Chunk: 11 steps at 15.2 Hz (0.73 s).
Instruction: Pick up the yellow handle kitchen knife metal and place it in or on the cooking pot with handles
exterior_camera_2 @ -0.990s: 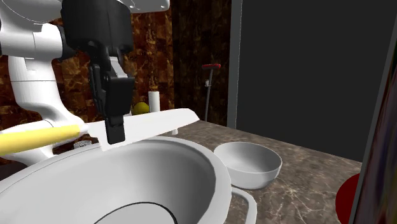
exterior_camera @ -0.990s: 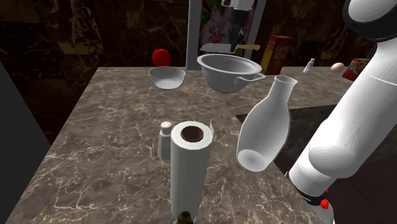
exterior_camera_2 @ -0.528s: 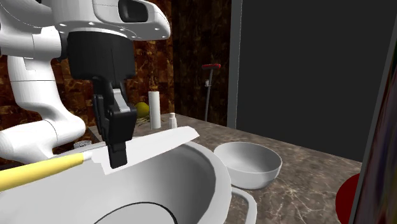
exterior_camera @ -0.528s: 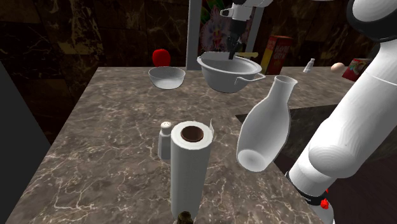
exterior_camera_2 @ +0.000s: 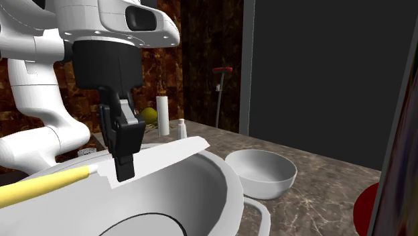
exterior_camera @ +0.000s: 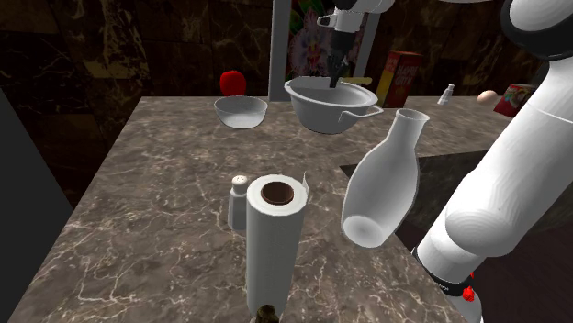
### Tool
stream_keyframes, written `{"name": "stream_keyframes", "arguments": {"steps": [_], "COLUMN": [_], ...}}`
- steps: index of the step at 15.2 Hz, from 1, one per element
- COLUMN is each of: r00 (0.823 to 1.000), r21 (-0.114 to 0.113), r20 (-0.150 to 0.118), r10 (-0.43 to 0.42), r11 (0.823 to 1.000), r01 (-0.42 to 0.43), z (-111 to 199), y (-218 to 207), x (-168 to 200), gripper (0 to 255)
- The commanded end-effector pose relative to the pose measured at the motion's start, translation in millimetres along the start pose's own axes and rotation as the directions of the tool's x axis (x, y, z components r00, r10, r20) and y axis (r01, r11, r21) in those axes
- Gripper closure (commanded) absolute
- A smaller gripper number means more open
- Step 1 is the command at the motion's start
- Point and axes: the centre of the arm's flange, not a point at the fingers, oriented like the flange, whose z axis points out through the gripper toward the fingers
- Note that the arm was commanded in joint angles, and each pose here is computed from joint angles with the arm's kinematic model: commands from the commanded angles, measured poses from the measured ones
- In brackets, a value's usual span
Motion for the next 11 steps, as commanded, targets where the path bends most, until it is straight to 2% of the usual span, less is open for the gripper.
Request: {"name": "stream_keyframes", "arguments": {"steps": [1, 6, 10, 11], "r00": [1.0, 1.0, 1.0, 1.0], "r21": [0.0, 0.0, 0.0, 0.0], "r20": [0.0, 0.0, 0.0, 0.0], "r10": [0.0, 0.0, 0.0, 0.0], "r11": [1.0, 1.0, 1.0, 1.0], "r01": [0.0, 0.0, 0.0, 0.0], "z": [0, 0, -50, -50], "y": [0, 0, 0, 0], "x": [0, 0, 0, 0], "gripper": [0, 0, 0, 0]}}
